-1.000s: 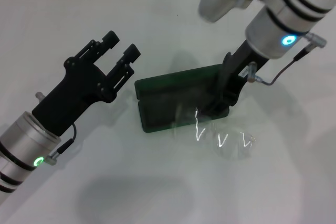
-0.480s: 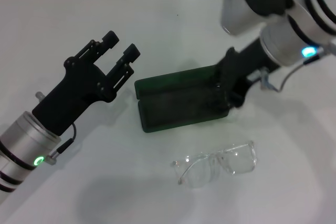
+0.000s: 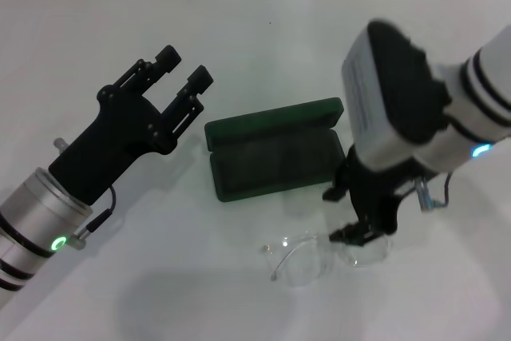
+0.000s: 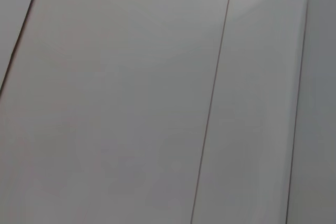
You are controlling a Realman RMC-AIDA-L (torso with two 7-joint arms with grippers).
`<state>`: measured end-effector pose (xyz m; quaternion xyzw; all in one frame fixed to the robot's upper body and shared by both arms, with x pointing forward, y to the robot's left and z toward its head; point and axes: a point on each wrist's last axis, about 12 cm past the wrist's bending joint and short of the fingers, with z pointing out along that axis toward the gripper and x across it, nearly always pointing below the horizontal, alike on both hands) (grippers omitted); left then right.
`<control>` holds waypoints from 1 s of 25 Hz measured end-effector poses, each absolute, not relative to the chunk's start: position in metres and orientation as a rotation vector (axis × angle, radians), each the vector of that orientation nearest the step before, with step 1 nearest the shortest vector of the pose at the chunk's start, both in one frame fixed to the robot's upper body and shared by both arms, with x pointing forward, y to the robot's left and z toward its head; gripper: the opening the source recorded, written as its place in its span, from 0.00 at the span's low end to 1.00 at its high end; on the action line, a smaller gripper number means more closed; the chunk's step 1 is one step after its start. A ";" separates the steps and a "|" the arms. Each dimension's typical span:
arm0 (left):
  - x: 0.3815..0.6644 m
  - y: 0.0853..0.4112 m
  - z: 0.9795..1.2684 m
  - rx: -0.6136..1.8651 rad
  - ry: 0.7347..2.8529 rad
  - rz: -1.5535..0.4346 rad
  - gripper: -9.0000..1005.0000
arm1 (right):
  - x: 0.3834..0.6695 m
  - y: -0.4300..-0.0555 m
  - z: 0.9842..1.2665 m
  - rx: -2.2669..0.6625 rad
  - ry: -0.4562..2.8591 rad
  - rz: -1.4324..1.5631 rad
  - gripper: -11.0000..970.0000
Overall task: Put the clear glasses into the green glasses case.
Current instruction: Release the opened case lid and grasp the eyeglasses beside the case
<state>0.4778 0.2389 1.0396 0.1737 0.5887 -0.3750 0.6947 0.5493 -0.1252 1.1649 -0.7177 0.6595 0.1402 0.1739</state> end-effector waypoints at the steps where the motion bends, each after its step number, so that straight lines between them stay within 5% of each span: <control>1: 0.478 0.239 1.040 0.388 1.314 -0.838 0.57 | 0.547 -0.123 1.161 -2.067 1.856 0.392 0.50; 25: 0.477 0.240 1.039 0.385 1.322 -0.847 0.57 | 0.535 -0.100 1.135 -2.232 1.758 0.321 0.44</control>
